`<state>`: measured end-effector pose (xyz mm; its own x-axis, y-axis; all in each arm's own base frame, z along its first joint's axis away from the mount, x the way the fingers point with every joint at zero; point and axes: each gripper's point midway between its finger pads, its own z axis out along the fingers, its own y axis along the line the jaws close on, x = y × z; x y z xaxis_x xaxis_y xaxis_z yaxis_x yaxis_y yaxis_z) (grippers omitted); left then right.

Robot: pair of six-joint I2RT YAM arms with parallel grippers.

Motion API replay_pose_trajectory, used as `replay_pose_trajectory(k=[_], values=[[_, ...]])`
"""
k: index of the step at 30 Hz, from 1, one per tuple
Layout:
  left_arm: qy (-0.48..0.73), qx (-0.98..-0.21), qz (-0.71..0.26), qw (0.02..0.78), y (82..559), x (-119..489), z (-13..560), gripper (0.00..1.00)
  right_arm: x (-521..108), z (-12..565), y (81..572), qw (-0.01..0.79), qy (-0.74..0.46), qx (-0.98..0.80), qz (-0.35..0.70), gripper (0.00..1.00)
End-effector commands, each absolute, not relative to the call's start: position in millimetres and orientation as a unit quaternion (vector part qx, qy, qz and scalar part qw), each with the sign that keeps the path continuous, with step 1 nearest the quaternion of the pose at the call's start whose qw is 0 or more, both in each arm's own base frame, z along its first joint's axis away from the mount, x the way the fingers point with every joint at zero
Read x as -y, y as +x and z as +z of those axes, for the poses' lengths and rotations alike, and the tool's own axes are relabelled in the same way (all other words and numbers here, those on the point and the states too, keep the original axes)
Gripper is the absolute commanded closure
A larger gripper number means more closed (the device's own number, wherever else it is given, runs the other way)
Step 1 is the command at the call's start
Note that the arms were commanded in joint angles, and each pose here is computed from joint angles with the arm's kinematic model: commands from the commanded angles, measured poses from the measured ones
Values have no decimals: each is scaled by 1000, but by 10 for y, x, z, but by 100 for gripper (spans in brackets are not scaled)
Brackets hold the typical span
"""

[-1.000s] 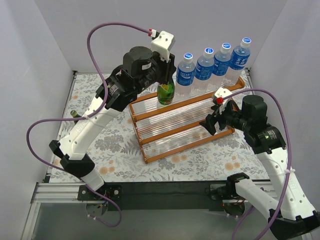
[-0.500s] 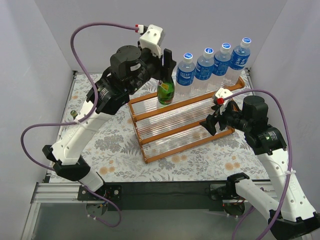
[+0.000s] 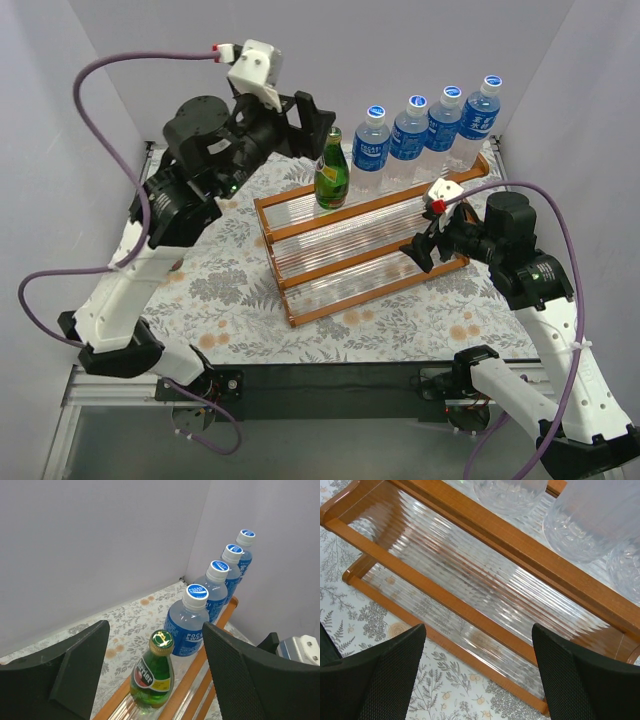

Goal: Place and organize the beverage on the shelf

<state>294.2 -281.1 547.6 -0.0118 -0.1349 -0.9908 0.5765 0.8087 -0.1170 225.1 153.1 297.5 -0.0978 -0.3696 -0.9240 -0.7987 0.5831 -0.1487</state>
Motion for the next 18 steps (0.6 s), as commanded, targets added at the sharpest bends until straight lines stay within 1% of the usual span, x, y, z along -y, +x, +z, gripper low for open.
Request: replay_pose_trajectory(k=[1,3,4,5,7,8,10,11,13,14,15,16,18], values=[[122,-630,-276,715,2642,2366,5864,26,-1538,3116,2172,548,-441,-684,196,8],[95,-653,-249,709,2651,2187,5729,24,-1541,3110,2142,548,-454,-676,193,8],[81,-652,-245,713,2573,2030,5749,24,-1541,3081,2117,542,-460,-676,195,8],[68,-675,-215,703,2634,1954,5520,23,-1556,3070,2089,540,-467,-671,199,8],[39,-683,-204,700,2519,1704,5400,20,-1542,3052,2069,537,-477,-668,195,7],[30,-704,-176,687,2565,1650,5141,19,-1541,3021,2034,529,-482,-670,197,7],[6,-721,-169,672,2512,1527,4915,17,-1522,2975,2015,521,-494,-670,191,6],[6,-741,-150,655,2458,1435,4676,17,-1497,2923,1985,512,-496,-676,189,6],[-25,-765,-127,631,2404,1282,4393,16,-1477,2864,1973,500,-501,-681,188,6],[-41,-764,-126,632,2319,1141,4347,16,-1448,2783,1943,483,-499,-694,188,6],[-53,-773,-109,623,2311,1079,4153,16,-1439,2725,1953,471,-498,-703,189,7],[-74,-776,-112,616,2255,1000,4063,16,-1420,2668,1948,460,-497,-711,190,8],[-107,-771,-119,616,2120,801,3999,16,-1393,2517,1933,432,-496,-728,193,11]])
